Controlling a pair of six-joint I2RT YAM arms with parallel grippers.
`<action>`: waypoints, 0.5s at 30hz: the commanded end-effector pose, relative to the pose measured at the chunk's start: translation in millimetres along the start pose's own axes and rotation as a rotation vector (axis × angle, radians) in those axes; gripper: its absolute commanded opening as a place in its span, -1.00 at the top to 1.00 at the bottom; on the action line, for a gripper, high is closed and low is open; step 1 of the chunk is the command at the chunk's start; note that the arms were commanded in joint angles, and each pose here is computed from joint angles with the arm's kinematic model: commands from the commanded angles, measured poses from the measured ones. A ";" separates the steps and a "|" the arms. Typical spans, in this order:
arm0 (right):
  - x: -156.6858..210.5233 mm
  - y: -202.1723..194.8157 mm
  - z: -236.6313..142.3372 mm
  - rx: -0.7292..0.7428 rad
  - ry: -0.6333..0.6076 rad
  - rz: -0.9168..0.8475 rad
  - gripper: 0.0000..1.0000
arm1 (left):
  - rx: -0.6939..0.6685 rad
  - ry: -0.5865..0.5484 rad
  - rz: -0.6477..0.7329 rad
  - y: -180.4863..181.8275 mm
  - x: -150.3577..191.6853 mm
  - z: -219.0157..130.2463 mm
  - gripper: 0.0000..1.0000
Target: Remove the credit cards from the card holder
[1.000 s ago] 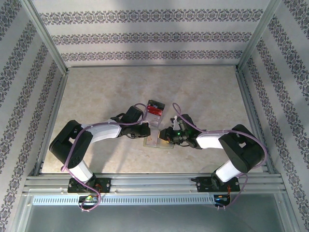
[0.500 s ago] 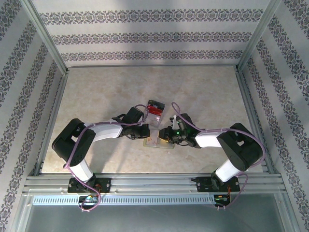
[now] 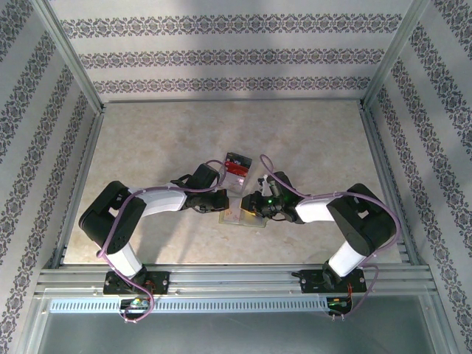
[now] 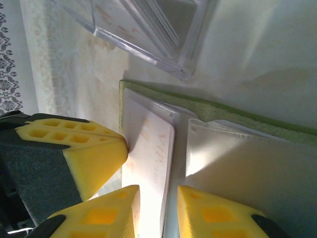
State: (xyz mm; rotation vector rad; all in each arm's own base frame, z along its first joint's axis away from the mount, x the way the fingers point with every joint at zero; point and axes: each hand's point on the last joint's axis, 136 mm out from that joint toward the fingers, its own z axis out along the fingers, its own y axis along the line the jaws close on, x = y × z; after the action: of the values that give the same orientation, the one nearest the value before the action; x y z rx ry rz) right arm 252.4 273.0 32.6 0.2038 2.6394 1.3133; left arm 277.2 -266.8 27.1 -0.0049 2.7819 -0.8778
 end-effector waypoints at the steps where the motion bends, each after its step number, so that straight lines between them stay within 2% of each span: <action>1: -6.3 7.5 5.5 -0.019 -0.017 -0.017 0.47 | -0.058 0.039 -0.020 19.7 14.6 3.4 0.93; 15: -8.7 22.7 -0.3 -0.073 -0.031 -0.041 0.52 | -0.057 0.037 -0.019 19.2 14.4 2.7 0.94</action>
State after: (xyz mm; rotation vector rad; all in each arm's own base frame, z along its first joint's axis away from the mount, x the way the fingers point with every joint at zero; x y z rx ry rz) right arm 256.6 276.0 35.3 0.1959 2.6155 1.3283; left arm 277.3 -266.9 27.3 -0.0040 2.7766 -0.8811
